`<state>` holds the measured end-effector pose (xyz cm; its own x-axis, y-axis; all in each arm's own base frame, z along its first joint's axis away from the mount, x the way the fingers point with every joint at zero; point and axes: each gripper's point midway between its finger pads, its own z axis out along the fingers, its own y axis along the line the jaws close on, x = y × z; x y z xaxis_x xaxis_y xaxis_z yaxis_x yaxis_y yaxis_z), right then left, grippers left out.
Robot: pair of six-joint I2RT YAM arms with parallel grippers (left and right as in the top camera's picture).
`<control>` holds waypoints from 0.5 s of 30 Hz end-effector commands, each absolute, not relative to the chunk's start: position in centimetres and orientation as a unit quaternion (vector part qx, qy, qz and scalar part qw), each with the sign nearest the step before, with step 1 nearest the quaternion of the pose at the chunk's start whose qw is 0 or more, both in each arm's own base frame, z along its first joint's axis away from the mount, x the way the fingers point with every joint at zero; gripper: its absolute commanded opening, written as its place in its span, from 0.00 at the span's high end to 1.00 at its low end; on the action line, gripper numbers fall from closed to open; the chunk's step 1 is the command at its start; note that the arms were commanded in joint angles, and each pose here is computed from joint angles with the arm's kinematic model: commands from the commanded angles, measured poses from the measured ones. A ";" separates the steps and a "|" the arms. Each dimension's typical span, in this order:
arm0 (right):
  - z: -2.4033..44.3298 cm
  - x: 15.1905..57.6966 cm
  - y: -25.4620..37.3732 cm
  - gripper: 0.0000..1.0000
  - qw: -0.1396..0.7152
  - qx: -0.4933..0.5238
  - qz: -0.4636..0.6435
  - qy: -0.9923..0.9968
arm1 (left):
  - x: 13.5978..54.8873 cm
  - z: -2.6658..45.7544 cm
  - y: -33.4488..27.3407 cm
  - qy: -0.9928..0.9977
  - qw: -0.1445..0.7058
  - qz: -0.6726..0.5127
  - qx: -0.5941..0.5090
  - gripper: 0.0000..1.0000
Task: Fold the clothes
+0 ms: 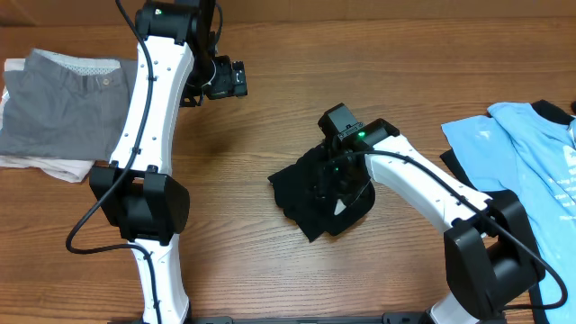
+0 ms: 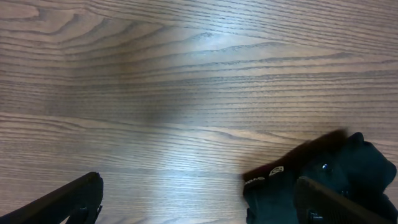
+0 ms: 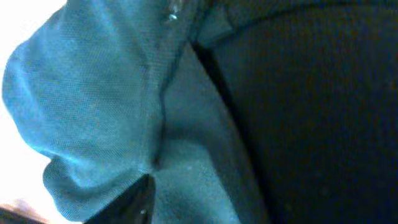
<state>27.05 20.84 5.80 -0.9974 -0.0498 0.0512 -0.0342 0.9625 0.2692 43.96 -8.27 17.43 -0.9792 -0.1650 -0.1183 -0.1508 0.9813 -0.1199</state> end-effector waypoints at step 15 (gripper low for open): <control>10.8 23.8 25.5 0.96 0.132 0.009 -0.285 -0.949 | 44.0 16.9 -8.2 0.994 0.059 -0.049 -0.074 0.00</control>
<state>24.42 22.87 7.83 -0.9781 -0.0502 0.2022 0.0340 0.9191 0.3926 43.95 -8.27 17.44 -0.9792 -0.1646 -0.1188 -0.1504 0.9813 -0.1199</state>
